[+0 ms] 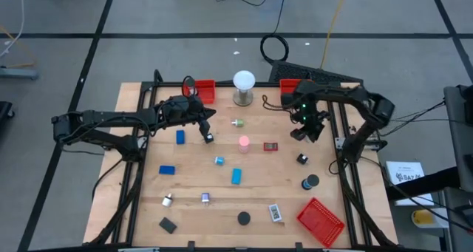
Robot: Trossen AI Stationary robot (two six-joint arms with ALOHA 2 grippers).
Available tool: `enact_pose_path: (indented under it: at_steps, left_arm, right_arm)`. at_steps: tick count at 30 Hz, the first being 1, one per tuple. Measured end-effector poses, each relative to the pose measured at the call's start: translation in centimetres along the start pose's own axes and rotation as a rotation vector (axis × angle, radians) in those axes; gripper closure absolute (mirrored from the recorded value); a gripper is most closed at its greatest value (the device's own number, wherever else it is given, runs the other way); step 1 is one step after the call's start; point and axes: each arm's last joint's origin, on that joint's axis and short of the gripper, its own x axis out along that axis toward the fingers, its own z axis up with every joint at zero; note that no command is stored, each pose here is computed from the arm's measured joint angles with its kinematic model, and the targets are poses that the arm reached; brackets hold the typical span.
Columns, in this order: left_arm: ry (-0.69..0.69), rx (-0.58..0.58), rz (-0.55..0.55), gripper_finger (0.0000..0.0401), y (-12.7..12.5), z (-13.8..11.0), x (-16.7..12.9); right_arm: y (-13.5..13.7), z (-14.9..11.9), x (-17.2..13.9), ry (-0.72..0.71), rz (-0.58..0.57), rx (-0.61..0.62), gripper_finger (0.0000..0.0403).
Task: Pick & Place Office items
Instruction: Put the pink charger adapter into the top right red bin
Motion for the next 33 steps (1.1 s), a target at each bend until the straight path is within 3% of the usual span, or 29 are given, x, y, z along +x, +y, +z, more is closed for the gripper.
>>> enact_pose_path:
  at_steps: [9, 25, 33]
  left_arm:
    - [-0.001, 0.001, 0.000, 0.0398, -0.1, 0.0, 0.0]
    - [0.003, 0.019, -0.027, 0.0389, -1.2, -0.2, -0.1]
    - [-0.001, 0.024, -0.009, 0.0397, -1.4, -0.3, -0.2]
  right_arm:
    - [-0.6, 3.5, 0.9, 0.085, -0.028, 0.009, 0.0353]
    - [-0.8, 5.6, 1.8, 0.058, -0.032, 0.008, 0.0352]
    - [-0.8, 5.8, 1.7, 0.029, -0.024, 0.001, 0.0300]
